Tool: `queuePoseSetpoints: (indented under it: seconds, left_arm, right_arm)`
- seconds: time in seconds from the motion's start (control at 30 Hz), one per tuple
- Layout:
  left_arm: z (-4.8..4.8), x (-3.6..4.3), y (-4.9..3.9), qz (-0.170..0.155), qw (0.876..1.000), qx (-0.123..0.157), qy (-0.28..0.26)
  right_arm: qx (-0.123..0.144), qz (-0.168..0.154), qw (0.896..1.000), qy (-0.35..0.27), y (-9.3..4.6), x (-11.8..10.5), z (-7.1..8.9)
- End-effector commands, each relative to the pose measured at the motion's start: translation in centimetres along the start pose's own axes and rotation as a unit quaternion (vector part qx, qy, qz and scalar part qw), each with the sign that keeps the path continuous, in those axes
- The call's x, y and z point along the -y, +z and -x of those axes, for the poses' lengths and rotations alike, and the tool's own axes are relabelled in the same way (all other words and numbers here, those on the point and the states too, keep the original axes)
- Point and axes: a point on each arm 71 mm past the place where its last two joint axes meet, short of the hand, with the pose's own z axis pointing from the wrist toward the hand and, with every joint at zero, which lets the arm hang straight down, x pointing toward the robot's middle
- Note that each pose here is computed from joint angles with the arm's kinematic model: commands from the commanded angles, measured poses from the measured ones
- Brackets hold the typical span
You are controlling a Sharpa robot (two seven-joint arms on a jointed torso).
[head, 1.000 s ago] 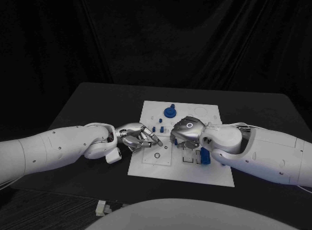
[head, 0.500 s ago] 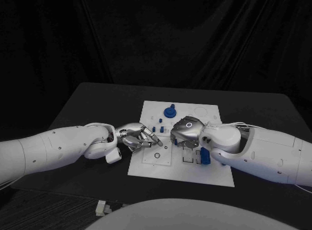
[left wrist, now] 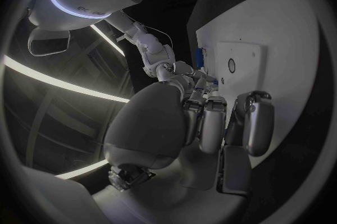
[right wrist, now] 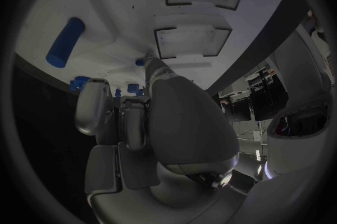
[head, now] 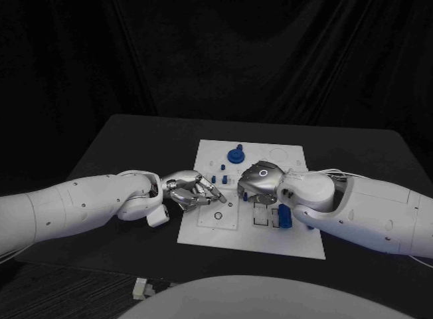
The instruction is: Assemble the parts on the task board
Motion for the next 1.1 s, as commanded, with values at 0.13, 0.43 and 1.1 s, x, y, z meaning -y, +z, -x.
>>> queuePoseSetpoints:
  seconds: [0.13,0.43,1.1]
  left_arm:
    - [-0.21,0.05,0.11,-0.005,1.000,-0.007,-0.006]
    - [-0.24,0.05,0.15,-0.005,1.000,-0.007,-0.006]
    - [-0.17,-0.02,0.07,-0.004,1.000,-0.006,-0.006]
  right_arm:
    - [-0.010,-0.001,1.000,-0.005,0.04,0.06,-0.23]
    - [-0.012,0.000,1.000,-0.006,0.25,0.07,-0.26]
    - [-0.007,0.002,1.000,-0.006,0.37,0.31,-0.33]
